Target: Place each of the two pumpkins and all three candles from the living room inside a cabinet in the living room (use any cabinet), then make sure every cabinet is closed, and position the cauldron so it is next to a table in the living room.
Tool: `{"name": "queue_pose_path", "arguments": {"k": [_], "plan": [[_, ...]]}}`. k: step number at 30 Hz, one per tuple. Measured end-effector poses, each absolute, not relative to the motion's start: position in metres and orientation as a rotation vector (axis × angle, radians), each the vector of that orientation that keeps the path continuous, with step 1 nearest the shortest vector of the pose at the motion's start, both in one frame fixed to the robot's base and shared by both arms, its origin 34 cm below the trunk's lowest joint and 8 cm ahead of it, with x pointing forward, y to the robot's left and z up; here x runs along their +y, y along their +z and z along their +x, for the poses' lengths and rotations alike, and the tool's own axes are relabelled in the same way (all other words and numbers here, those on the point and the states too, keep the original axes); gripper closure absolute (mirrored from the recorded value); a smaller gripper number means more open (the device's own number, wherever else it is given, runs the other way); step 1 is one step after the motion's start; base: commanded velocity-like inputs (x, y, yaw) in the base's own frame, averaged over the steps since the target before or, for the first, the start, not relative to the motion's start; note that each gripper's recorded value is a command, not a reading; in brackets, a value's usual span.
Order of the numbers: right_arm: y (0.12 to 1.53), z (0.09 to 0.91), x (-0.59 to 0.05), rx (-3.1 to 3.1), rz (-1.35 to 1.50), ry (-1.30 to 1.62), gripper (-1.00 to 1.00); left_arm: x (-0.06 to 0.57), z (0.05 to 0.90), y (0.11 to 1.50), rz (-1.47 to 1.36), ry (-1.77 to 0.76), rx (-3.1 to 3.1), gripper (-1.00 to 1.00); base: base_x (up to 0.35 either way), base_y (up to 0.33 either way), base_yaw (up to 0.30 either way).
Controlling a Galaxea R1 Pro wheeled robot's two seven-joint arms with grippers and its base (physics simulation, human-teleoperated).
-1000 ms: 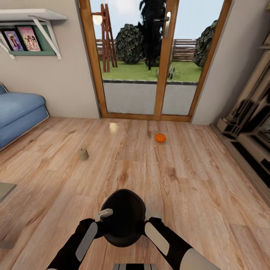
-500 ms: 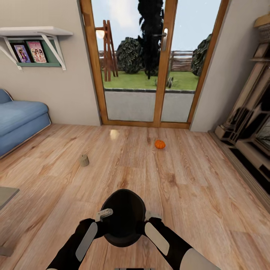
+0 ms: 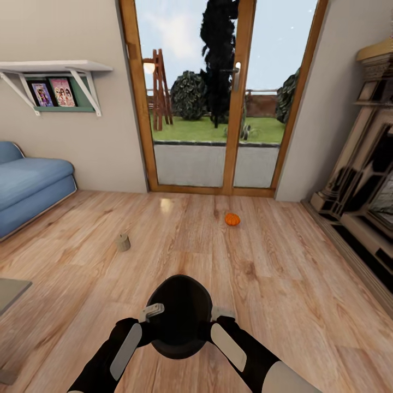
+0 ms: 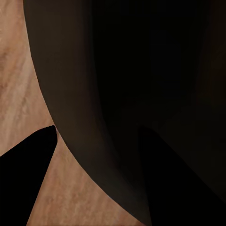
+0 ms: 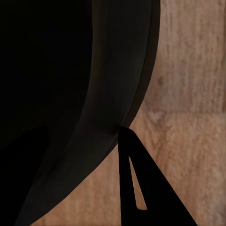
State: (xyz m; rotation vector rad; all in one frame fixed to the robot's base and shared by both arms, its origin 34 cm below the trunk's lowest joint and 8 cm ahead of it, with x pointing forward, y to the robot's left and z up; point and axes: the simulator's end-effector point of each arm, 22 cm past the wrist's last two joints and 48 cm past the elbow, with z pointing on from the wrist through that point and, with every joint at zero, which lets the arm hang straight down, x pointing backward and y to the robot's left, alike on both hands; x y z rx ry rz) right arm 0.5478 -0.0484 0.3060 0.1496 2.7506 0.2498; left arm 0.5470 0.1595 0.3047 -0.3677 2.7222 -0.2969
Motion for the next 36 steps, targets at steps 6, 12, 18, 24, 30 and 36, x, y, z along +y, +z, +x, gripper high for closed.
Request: {"name": "queue_pose_path", "arguments": {"k": [6,12,18,24,30,36], "plan": [[0.318,0.553,-0.048,2.726,0.146,0.25,1.0,0.16,0.552,0.317,-0.361,-0.3,2.697,1.0,0.0,0.0,0.0],[0.331,0.557,-0.048,2.701,0.141,0.25,1.0,0.159,0.557,0.33,-0.356,-0.303,2.673,1.0,0.0,0.0,0.0],[0.344,0.562,-0.048,2.68,0.138,0.251,1.0,0.16,0.561,0.342,-0.351,-0.305,2.653,1.0,0.0,0.0,0.0],[0.357,0.565,-0.048,2.68,0.138,0.251,1.0,0.16,0.565,0.356,-0.35,-0.304,2.653,1.0,0.0,0.0,0.0],[0.357,0.566,-0.048,2.68,0.136,0.25,1.0,0.16,0.565,0.356,-0.351,-0.305,2.653,1.0,0.042,0.0,0.057],[0.357,0.566,-0.048,2.681,0.137,0.252,1.0,0.16,0.565,0.356,-0.35,-0.304,2.654,1.0,-0.138,0.0,0.23]]}}
